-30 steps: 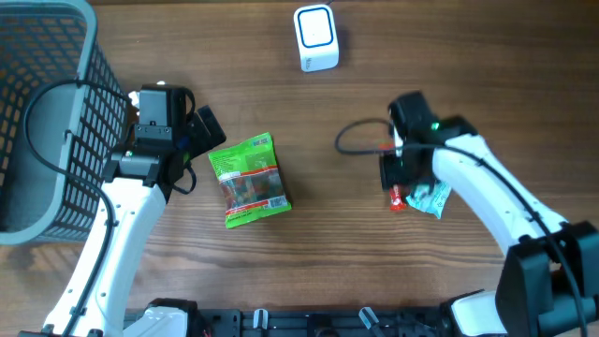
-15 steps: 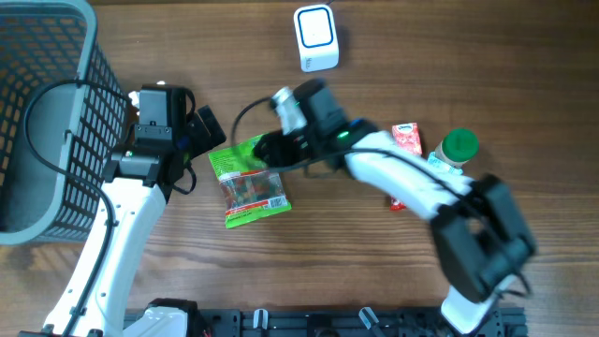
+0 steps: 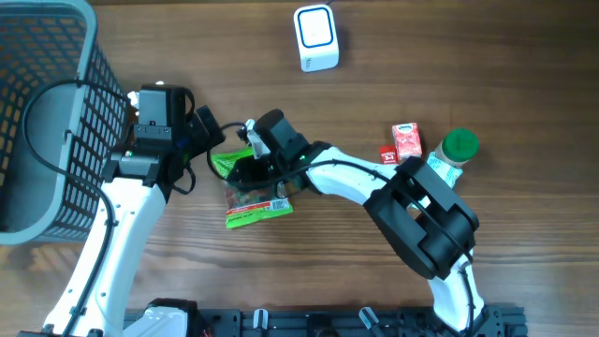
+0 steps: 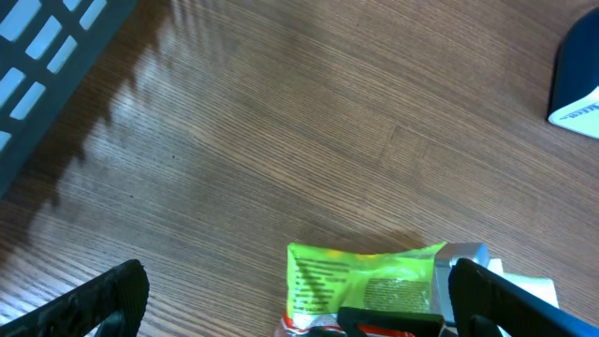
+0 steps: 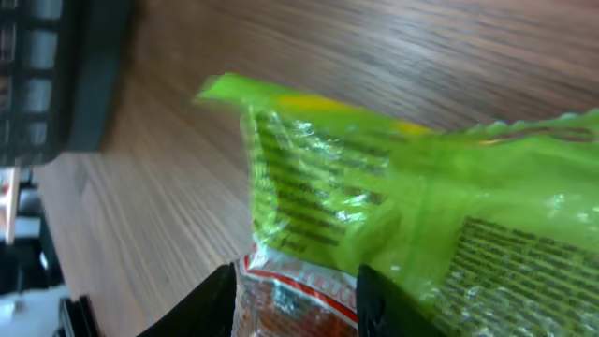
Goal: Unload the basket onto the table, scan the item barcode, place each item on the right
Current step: 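Grasp the green candy packet edge with the right gripper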
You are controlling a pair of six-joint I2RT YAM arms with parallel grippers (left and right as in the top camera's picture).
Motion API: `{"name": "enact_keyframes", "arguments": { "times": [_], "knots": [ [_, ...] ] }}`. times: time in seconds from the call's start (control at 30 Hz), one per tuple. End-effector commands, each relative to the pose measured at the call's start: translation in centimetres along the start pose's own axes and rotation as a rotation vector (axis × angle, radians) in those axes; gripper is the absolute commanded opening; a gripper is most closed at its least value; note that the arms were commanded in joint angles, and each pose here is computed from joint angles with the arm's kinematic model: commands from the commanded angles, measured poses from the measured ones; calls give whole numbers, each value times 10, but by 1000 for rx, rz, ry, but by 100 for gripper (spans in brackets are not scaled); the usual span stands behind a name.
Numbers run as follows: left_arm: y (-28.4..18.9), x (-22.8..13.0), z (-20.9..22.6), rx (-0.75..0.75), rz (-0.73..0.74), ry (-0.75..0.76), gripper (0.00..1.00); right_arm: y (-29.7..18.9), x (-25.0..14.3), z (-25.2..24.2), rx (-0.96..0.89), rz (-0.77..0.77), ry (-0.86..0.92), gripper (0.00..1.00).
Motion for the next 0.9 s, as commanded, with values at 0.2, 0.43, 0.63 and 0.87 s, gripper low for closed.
{"name": "enact_keyframes", "arguments": {
  "times": [0.2,0.43,0.63,0.87],
  "knots": [
    [-1,3,1,2,-10,-5,100,-60,16,-38,-234,-104,228,43],
    [-1,3,1,2,-10,-5,100,-111,20,5,-170,-175,-40,50],
    [-1,3,1,2,-10,-5,100,-113,24,-19,-344,-184,-186,71],
    [-1,3,1,2,-10,-5,100,-109,30,-58,-450,-89,-360,71]
  ]
}}
Point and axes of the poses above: each gripper's point midway between its finger pads, its own y axis out along the fingers, its own z axis along the line the jaws close on, x = y × z, the point moved 9 cm from there along -y, back along the fingers, and after that the axes turned 12 degrees about y, right-handed, at the moved point
